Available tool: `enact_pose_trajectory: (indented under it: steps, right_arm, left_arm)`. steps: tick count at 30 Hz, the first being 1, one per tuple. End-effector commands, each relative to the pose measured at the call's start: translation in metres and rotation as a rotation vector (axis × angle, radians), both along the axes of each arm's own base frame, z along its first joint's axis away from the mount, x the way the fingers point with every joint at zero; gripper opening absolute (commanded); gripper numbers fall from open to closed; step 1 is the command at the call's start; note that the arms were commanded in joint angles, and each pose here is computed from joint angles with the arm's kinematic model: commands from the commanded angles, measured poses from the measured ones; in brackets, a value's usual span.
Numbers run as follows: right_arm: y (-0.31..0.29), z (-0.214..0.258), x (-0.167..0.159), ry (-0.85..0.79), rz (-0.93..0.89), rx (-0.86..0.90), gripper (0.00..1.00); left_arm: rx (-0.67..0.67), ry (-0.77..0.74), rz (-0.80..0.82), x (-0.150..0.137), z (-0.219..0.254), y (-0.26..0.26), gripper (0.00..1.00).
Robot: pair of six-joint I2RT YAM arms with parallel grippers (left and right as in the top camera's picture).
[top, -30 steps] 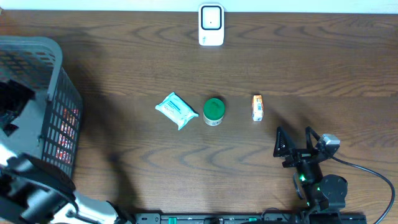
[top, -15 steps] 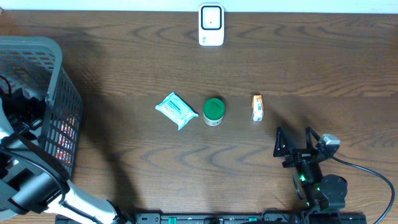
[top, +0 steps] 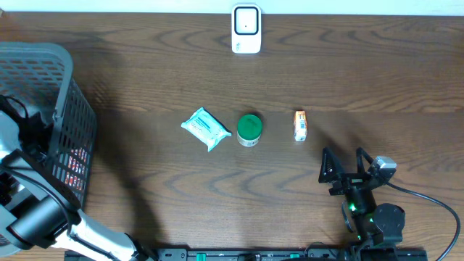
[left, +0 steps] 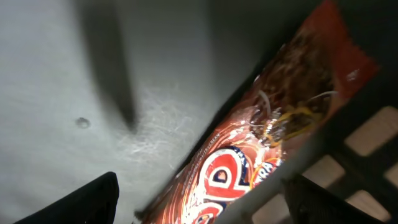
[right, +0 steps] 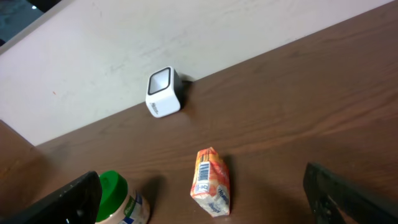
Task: Scan the item barcode
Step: 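Reach left gripper into basket and grasp the red snack bar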
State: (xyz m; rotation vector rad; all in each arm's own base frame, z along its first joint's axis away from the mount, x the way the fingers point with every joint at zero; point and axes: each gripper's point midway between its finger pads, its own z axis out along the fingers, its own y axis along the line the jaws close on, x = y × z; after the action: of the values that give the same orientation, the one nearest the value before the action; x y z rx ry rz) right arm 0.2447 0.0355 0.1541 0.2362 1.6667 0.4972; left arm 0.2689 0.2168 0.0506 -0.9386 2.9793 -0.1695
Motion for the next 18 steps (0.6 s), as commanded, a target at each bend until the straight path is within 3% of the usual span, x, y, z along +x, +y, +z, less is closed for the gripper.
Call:
enact_pose_trajectory:
  steps: [1,8,9,12,18]
  right_arm:
    - [0.001,-0.001,0.0,0.003,0.002,0.006,0.99]
    - [0.001,-0.001,0.0,0.003,0.002,0.006,0.99]
    - [0.001,-0.001,0.0,0.003,0.002,0.006,0.99]
    - [0.001,-0.001,0.0,0.003,0.003,0.006,0.99]
    - [0.001,-0.001,0.0,0.003,0.002,0.006,0.99]
  left_arm:
    - [-0.02,0.025,-0.017,-0.007,-0.016,-0.006,0.86]
    - [-0.033,0.044,0.013,-0.015,-0.033,-0.013,0.83]
    - [-0.031,0.05,0.017,-0.016,-0.034,-0.013,0.79]
    - [0.033,0.103,0.094,-0.024,-0.035,-0.002,0.41]
    - [0.152,0.175,0.202,-0.035,-0.03,0.019,0.28]
